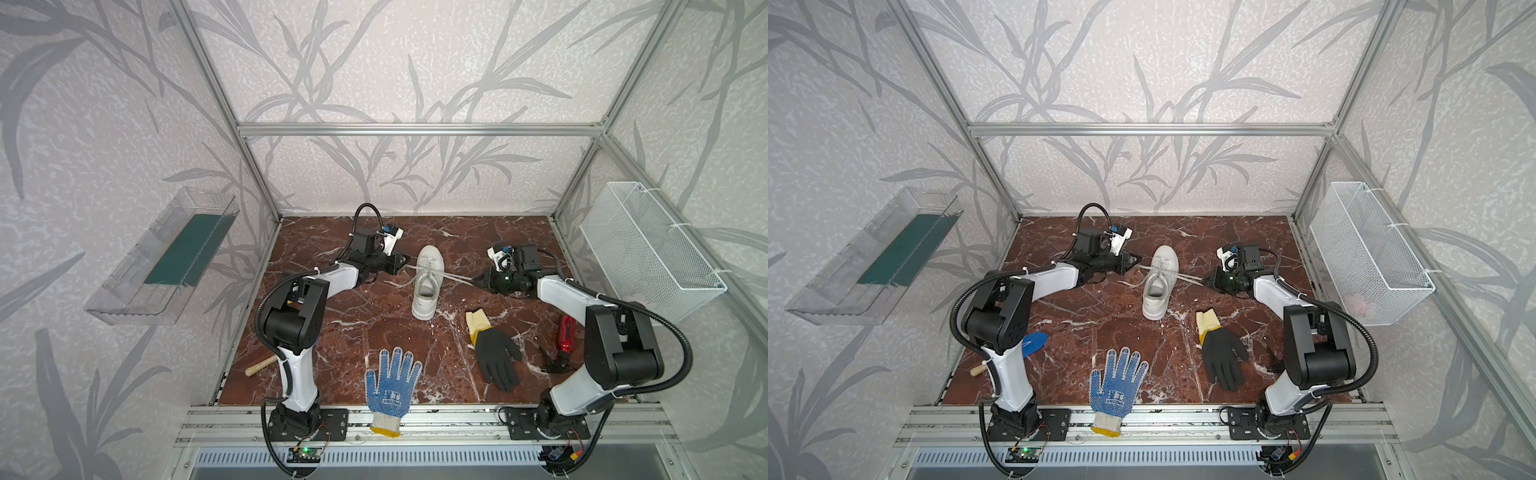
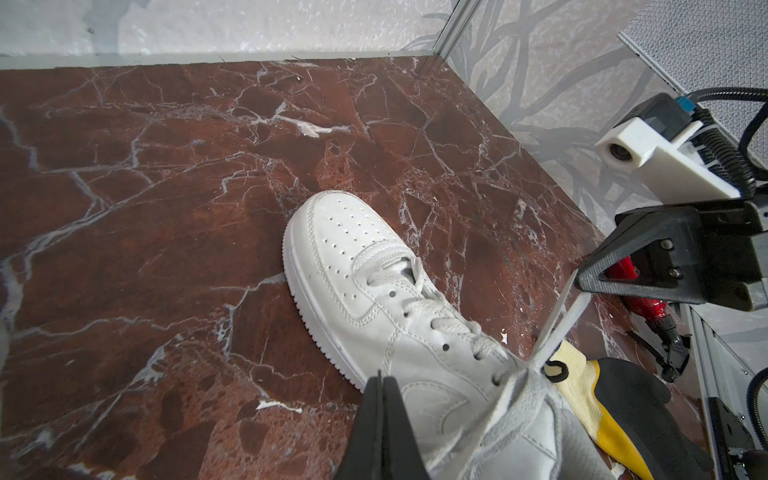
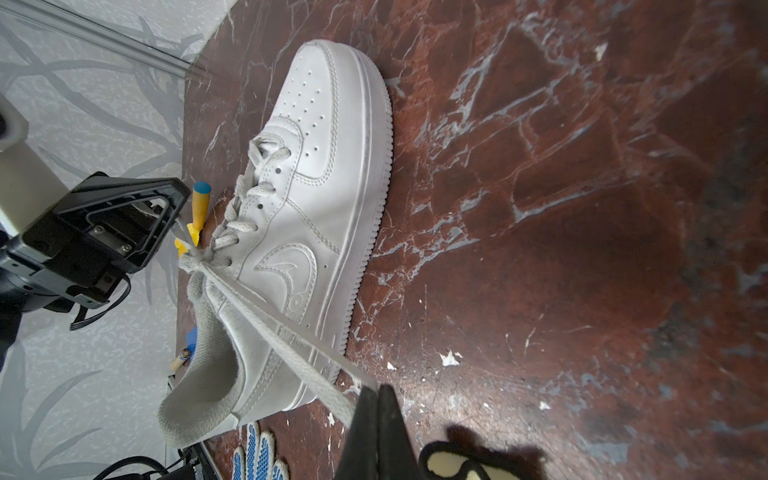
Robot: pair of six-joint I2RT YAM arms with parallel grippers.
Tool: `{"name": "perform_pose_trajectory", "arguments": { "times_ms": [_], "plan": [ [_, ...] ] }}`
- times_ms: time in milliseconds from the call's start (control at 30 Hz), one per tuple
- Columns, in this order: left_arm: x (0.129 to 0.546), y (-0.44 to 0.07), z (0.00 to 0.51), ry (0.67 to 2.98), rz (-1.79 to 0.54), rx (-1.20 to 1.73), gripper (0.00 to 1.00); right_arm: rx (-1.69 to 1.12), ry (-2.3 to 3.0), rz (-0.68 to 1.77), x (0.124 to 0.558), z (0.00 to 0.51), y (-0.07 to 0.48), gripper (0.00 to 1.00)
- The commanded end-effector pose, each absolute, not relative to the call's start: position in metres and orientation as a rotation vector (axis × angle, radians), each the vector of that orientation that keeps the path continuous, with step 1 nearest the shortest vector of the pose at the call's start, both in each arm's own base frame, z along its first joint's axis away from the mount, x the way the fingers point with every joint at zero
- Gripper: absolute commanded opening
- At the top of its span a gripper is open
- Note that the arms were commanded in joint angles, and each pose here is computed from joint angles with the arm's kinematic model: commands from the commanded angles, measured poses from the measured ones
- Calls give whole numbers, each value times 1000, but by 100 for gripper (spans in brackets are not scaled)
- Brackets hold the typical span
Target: Tie the shoes
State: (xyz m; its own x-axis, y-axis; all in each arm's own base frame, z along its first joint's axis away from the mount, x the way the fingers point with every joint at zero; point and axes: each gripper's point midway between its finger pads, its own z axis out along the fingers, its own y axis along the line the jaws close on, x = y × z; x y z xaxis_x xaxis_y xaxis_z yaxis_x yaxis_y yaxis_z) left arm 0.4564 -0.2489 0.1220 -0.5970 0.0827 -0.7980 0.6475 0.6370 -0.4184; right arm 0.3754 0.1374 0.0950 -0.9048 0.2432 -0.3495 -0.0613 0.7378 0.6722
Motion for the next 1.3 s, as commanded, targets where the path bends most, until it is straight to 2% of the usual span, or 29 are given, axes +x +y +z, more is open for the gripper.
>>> {"name": "perform_pose_trajectory", "arguments": {
  "times_ms": [0,367,533,633,700,767,967,1267],
  "plan": [
    [477,-207,132,2068,-755,474,0,309,2616,856,367,64,103,0],
    [478,-204,128,2077,-739,463,0,340,2651,858,366,51,101,0],
    [472,-223,134,2071,-864,500,0,197,2567,1100,378,71,131,1],
    [465,-238,142,2077,-911,524,36,107,2488,1230,387,93,146,37],
    [462,-241,148,2049,-922,522,52,83,2478,1239,390,102,147,47],
    [461,-239,152,2029,-916,503,62,85,2498,1199,391,104,144,56],
    [444,-224,143,2076,-858,453,72,112,2522,1137,390,104,132,60],
    [389,-231,115,2208,-797,538,70,75,2499,1136,399,118,133,60]
  ]
}}
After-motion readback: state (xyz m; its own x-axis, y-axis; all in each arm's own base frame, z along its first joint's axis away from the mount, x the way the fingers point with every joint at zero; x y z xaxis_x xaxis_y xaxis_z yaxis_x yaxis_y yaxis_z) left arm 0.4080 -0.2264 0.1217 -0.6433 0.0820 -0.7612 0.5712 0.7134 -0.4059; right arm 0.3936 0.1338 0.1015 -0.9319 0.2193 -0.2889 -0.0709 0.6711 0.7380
